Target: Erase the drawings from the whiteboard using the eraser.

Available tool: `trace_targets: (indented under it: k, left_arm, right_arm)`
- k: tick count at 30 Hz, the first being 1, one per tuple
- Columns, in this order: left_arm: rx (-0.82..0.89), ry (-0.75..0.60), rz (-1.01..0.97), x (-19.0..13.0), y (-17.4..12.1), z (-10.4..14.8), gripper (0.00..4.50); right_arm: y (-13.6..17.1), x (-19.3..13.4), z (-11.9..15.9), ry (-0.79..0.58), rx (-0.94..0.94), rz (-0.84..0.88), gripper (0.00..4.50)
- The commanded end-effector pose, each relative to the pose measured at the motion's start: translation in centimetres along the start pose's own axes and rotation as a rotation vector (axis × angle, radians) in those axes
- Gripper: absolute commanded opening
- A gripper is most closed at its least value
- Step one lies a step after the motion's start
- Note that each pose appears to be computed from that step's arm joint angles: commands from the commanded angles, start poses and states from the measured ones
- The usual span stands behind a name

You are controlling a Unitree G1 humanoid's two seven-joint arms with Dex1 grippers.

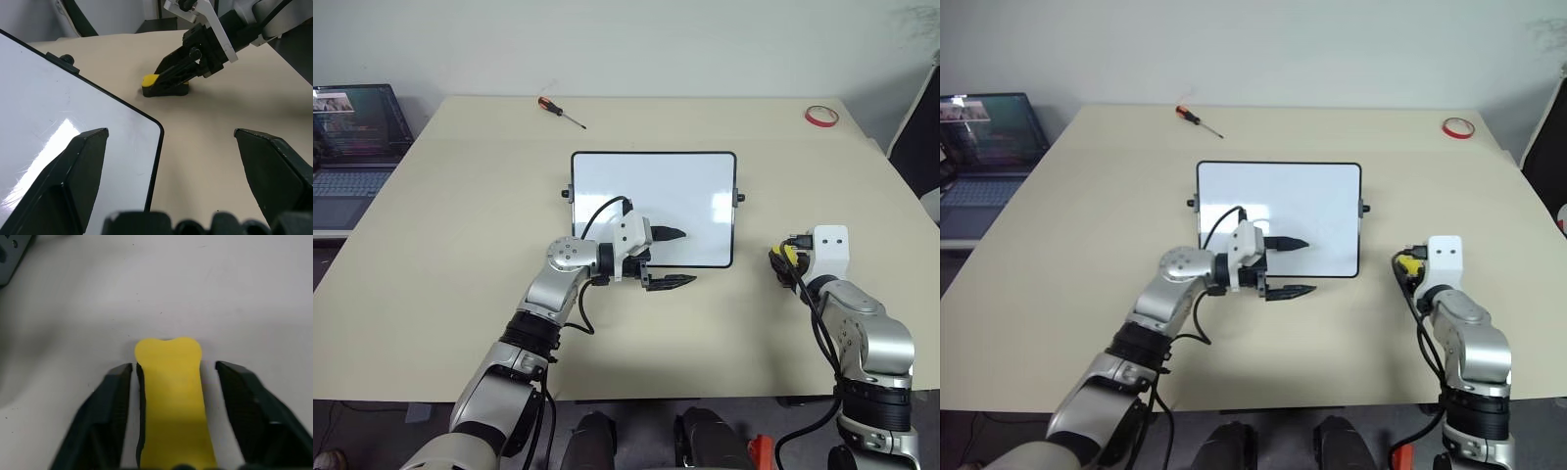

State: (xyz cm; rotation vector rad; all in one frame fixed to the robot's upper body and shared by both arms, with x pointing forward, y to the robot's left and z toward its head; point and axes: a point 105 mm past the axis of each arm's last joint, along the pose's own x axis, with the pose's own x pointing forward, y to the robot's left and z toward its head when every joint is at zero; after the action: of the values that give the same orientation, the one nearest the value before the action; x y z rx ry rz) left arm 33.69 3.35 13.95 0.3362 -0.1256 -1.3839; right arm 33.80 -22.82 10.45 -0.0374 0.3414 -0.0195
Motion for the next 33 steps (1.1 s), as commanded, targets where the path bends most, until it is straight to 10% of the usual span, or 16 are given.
trace_targets:
  k: [1,17,33]
  left_arm:
    - [0.052,-0.034,0.017,-0.3,0.6,1.6,4.50]
    - [-0.065,-0.111,0.243,-5.9,0.3,5.0,4.50]
    - [-0.118,-0.055,1.173,-16.4,-2.0,1.6,4.50]
  right_arm:
    - [-0.4,-0.3,1.6,-0.054,-0.005,-0.018,4.14]
    - [2.8,-4.1,6.2,-0.278,-0.073,0.027,4.46]
    - [1.9,-10.3,3.8,-0.463,-0.063,-0.070,4.46]
